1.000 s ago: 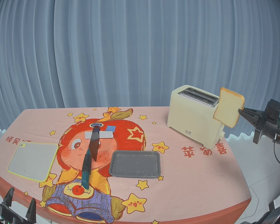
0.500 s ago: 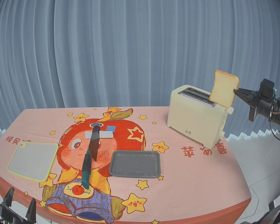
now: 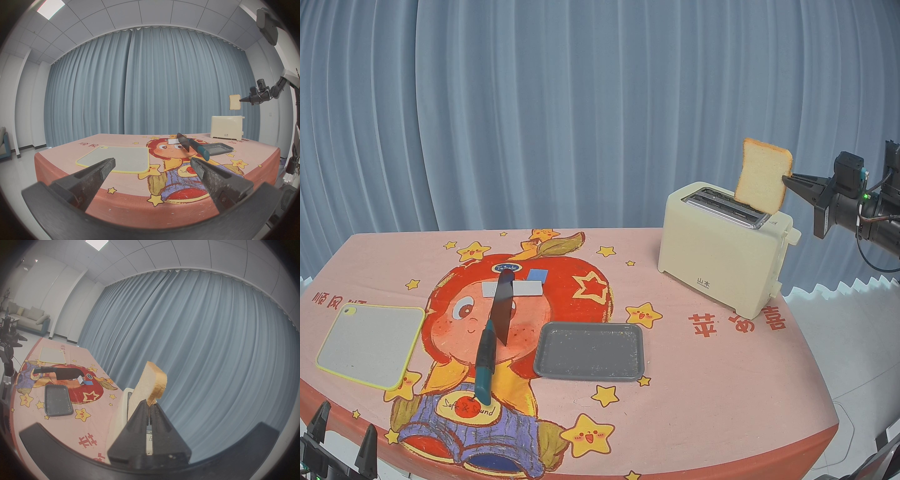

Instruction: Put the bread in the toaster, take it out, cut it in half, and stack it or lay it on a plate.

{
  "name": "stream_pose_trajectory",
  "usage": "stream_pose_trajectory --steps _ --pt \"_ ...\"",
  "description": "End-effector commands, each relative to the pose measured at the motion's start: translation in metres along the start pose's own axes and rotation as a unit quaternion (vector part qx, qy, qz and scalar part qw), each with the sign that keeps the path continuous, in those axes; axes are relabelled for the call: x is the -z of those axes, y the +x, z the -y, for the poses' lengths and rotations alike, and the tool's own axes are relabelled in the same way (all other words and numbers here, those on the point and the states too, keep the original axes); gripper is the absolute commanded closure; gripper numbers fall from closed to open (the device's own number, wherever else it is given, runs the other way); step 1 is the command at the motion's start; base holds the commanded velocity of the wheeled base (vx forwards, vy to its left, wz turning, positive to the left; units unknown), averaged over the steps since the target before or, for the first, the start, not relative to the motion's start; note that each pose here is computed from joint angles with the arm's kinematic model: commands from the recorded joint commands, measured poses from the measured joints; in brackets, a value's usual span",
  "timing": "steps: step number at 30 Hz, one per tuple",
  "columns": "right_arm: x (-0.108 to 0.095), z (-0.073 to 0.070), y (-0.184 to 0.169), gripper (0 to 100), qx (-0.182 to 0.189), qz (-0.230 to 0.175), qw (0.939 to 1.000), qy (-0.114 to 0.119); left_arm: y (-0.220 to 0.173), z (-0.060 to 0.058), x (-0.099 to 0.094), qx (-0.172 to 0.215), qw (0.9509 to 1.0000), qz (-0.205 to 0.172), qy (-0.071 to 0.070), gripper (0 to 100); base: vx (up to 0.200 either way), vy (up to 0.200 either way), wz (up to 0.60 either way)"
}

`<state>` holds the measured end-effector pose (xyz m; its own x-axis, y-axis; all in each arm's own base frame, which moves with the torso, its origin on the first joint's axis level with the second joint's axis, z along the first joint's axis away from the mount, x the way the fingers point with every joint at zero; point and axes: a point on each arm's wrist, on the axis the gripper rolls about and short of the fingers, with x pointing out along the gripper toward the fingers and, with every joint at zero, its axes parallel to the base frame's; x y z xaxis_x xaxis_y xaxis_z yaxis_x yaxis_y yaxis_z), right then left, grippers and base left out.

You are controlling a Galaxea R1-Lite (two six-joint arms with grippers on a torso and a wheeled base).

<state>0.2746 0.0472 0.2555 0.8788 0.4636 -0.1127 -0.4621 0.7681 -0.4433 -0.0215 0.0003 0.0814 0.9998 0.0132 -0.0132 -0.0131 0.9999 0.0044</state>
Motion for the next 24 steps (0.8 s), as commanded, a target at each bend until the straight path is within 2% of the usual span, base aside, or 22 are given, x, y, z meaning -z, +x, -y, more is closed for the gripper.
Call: stream_pose_trajectory --steps 1,18,24 --pt "0.007 -0.001 0.01 100 -0.008 -0.011 0.9999 0.004 0.001 0.0 0.005 0.0 1.0 -0.01 0.0 0 0.0 0.0 0.0" --pt "0.014 0.006 0.039 100 -0.011 -0.018 0.9998 0.005 0.001 0.0 0.005 0.0 1.0 -0.01 0.0 0 0.0 0.0 0.0" --pt "0.019 0.004 0.047 100 -0.018 -0.023 0.9995 0.007 0.001 0.0 0.005 0.0 1.0 -0.01 0.0 0 0.0 0.0 0.0"
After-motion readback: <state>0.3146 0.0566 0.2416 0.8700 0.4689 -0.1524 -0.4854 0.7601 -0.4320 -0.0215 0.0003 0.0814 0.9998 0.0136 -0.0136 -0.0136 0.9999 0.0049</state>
